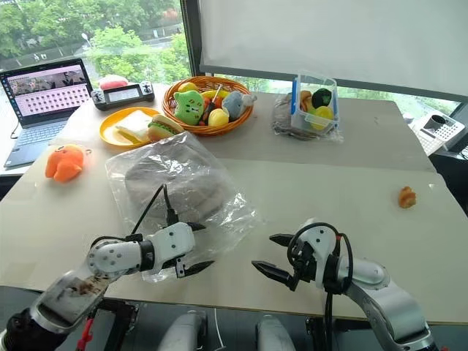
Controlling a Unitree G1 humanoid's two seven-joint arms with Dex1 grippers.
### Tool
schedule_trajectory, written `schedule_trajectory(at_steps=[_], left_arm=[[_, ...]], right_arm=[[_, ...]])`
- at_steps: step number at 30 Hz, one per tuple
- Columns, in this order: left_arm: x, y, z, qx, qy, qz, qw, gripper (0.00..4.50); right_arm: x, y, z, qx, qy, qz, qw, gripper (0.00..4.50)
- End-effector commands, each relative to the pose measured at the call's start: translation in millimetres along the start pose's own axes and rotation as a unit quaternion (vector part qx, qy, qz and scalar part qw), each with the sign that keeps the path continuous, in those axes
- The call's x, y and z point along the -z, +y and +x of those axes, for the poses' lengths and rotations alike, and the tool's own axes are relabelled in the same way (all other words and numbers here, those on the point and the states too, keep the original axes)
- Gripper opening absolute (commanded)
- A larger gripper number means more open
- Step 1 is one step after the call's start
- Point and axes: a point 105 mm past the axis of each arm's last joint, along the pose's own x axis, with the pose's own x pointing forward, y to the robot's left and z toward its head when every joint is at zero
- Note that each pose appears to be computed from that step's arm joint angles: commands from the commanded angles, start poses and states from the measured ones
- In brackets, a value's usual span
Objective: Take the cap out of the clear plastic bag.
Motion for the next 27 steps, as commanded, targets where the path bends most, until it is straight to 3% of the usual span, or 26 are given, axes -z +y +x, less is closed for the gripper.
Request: schedule_trajectory(at_steps=[1,13,15,17,19,23,27], left_arm=[[-3.4,24.9,-11.8,-0.094,-0.016,0.035,0.995,4.46],[12.9,44.2,-20.6,-0.168,-0.007,0.027,0.985,4.46],[3.3,43.2,-22.1,-0.162,-0.043,-0.003,0.986,4.46],[-27.1,33.9,-27.0,-0.114,-0.149,-0.087,0.978,4.46],[-39.6,29.1,-36.9,-0.075,-0.203,-0.133,0.967,4.46],[-41.7,25.2,-51.3,-0.033,-0.211,-0.150,0.965,4.46],[-30.2,15.2,-58.9,-0.002,-0.175,-0.158,0.972,4.46]], right_arm=[[-12.4,0.1,-2.6,-0.007,-0.015,-0.014,1.000,4.50],[-10.4,-4.8,7.7,-0.020,-0.018,-0.018,0.999,4.50],[-10.7,-4.6,8.9,-0.021,-0.021,-0.017,0.999,4.50],[-9.5,-4.6,10.1,-0.022,-0.022,-0.016,0.999,4.50],[-7.4,-5.0,12.0,-0.022,-0.021,-0.016,0.999,4.50],[-6.2,-6.8,15.0,-0.023,-0.021,-0.018,0.999,4.50],[-8.1,-8.5,16.1,-0.024,-0.024,-0.022,0.999,4.50]])
